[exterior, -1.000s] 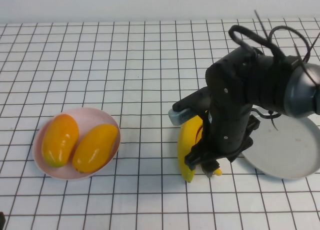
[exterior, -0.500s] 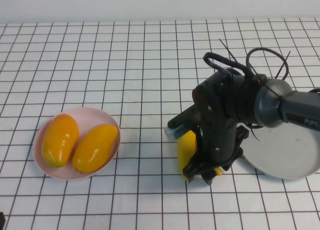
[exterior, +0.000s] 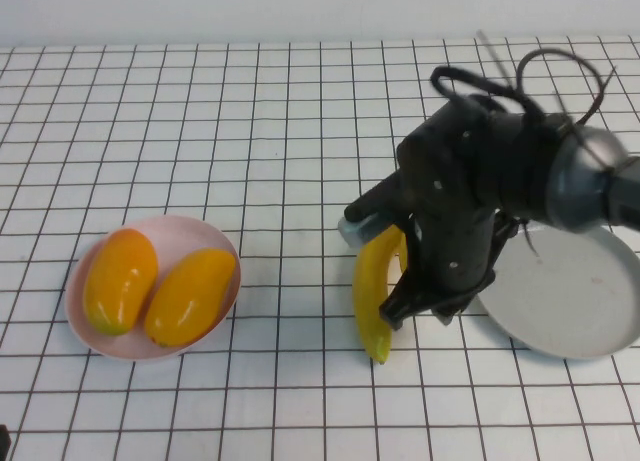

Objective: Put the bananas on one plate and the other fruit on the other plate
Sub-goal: Put another type of fruit in the right plate

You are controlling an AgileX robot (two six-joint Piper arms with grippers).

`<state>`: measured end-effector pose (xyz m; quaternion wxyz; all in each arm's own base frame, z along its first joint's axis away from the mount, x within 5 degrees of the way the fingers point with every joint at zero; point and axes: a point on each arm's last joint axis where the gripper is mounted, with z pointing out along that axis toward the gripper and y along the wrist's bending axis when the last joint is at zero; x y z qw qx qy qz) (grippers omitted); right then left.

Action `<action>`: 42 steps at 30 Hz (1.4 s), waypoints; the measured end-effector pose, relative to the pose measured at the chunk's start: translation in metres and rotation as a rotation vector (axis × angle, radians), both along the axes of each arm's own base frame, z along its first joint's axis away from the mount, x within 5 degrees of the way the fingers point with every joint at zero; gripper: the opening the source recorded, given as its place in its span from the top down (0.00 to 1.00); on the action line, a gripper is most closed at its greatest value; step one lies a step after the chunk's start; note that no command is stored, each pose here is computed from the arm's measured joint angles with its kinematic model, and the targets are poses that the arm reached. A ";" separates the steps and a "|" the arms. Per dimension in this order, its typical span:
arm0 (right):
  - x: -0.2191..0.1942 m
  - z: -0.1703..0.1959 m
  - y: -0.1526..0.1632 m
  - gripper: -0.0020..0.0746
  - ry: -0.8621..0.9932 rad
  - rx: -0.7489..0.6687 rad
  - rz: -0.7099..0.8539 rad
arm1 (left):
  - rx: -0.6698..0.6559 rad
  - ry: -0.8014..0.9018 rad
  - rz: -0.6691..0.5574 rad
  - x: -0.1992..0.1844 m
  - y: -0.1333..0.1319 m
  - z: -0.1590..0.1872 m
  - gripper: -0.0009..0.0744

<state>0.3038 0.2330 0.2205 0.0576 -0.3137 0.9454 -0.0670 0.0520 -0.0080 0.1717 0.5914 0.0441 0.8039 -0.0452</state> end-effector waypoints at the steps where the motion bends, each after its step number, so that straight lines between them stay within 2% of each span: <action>1: -0.003 0.012 -0.003 0.86 -0.021 0.009 -0.002 | 0.000 0.000 0.000 0.000 0.000 0.000 0.99; 6: -0.026 0.065 -0.024 0.86 -0.112 0.073 -0.006 | 0.000 0.000 0.000 0.000 0.000 0.000 0.99; 9: -0.046 0.076 -0.046 0.86 -0.134 0.060 -0.006 | 0.000 0.000 0.000 0.000 0.000 0.000 0.99; 15: -0.068 0.057 -0.112 0.86 -0.106 -0.046 -0.069 | 0.000 0.000 0.000 0.000 0.000 0.000 0.99; 18: -0.063 0.044 -0.138 0.86 -0.113 -0.050 -0.100 | 0.000 0.000 0.000 0.000 0.000 0.000 0.99; 21: -0.053 0.036 -0.153 0.86 -0.124 -0.013 -0.064 | 0.000 0.000 0.000 0.000 0.000 0.000 0.99; 28: -0.037 0.012 -0.150 0.86 -0.049 0.040 0.148 | 0.002 0.000 0.000 0.000 0.000 0.000 0.99; 37: -0.027 -0.020 -0.145 0.86 0.063 0.025 0.183 | 0.002 0.000 0.000 0.000 0.000 0.000 0.99; 40: -0.027 -0.022 -0.145 0.81 0.065 0.025 0.183 | 0.002 0.000 0.000 0.000 0.000 0.000 0.99; 42: -0.027 -0.022 -0.144 0.72 0.065 0.026 0.172 | 0.003 0.000 0.000 0.000 0.000 0.000 0.99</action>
